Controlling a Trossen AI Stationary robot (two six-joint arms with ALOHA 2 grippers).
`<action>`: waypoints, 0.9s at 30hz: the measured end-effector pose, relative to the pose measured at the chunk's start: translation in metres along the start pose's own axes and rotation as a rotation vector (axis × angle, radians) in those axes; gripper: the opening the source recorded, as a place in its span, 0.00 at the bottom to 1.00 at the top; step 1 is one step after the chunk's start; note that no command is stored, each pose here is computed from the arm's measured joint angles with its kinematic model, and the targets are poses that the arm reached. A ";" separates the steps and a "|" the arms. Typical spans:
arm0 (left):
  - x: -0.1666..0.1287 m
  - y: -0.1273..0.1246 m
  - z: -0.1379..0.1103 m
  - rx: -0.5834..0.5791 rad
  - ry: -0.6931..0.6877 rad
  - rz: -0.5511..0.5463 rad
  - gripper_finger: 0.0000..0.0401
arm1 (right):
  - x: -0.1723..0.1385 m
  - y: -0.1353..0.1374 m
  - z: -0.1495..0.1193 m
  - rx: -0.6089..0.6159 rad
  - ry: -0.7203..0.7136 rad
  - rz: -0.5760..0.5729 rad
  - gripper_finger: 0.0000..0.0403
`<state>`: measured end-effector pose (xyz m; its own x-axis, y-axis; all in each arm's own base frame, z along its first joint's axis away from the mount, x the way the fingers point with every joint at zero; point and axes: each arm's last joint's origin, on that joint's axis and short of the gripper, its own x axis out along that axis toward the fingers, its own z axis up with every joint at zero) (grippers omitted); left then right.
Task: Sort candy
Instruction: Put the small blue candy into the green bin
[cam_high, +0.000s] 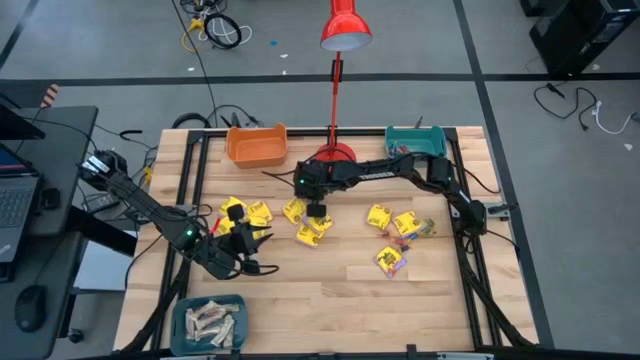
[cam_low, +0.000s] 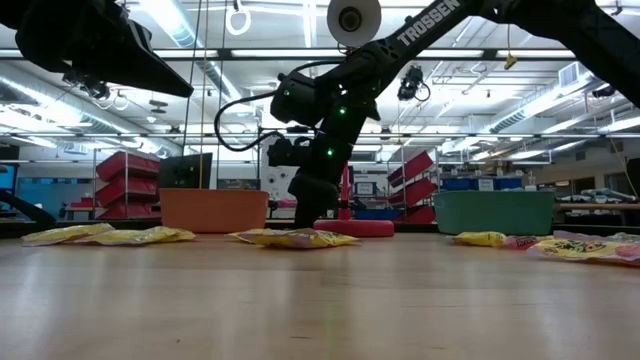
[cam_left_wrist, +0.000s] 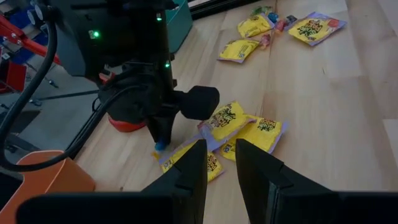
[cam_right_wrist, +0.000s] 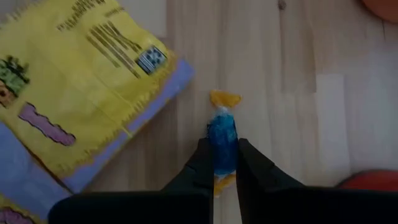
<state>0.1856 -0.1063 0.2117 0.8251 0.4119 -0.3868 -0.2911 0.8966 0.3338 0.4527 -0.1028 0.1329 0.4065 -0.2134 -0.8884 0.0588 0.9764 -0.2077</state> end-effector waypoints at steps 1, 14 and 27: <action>0.000 0.000 0.000 0.000 0.000 0.000 0.22 | -0.001 0.000 0.000 0.003 0.000 0.000 0.07; 0.000 -0.003 0.014 0.053 -0.092 -0.016 0.22 | -0.046 -0.008 0.003 0.013 0.016 -0.004 0.06; 0.002 0.000 0.041 0.140 -0.280 -0.070 0.22 | -0.144 -0.020 0.002 -0.006 -0.070 -0.026 0.05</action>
<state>0.2071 -0.1119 0.2466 0.9477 0.2714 -0.1676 -0.1753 0.8821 0.4372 0.3945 -0.0914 0.2660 0.4675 -0.2355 -0.8521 0.0643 0.9704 -0.2330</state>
